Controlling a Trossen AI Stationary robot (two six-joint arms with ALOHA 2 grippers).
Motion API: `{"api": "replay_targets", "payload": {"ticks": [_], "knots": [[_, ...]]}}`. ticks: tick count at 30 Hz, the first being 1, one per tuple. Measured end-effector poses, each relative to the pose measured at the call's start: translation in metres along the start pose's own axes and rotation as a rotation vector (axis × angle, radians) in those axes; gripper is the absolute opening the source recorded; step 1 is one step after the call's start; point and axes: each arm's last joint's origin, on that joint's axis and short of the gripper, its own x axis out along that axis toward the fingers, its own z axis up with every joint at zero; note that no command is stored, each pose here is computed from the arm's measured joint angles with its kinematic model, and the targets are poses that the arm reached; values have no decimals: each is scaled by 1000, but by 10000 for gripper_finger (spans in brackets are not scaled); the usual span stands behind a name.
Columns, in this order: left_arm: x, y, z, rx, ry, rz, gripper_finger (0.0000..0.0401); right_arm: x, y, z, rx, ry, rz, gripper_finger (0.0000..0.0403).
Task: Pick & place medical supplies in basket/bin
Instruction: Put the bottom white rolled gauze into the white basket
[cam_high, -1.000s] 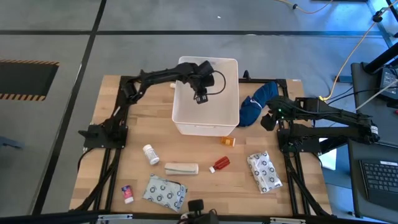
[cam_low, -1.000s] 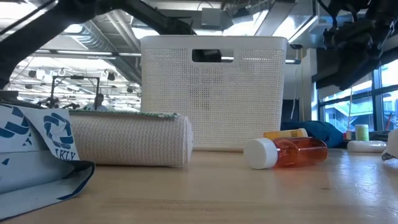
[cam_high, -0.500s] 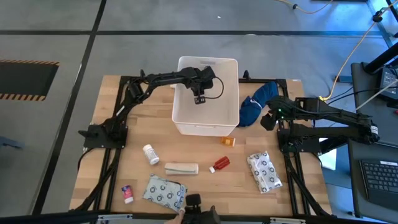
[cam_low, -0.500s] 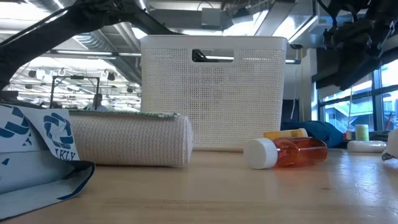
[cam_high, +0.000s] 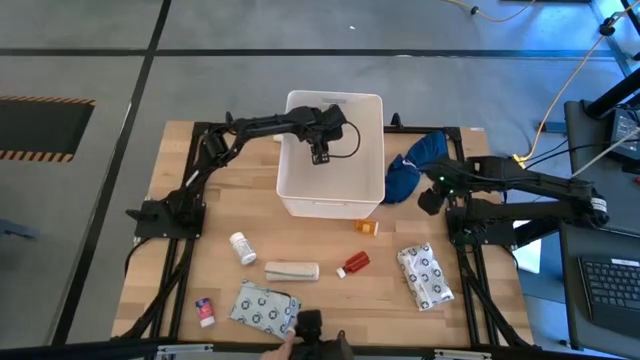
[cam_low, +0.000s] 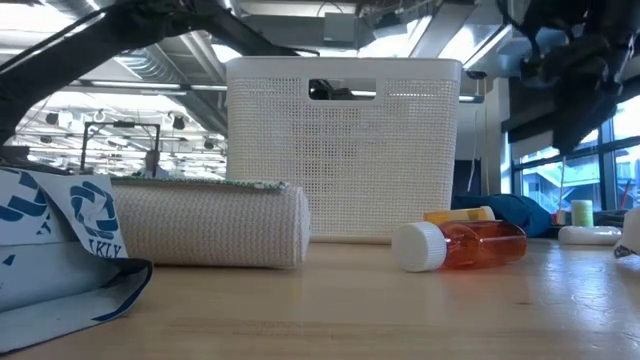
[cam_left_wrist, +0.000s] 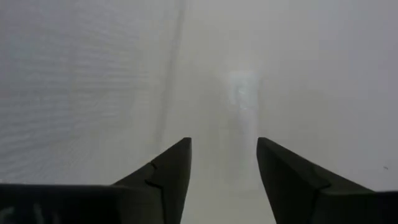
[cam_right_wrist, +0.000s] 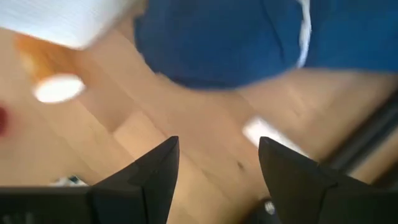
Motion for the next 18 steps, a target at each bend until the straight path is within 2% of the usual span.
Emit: {"api": "replay_targets", "payload": {"ticks": [4,10,18], "knots": [[-16,5,0,-2,-9,43,180,8,-1,-1,-24,137,-57,220],[-64,12,4,-24,-117,78,176,20,3,3,-179,250,-98,220],[-154,8,1,-25,-318,111,176,49,9,16,-198,409,-168,220]]}}
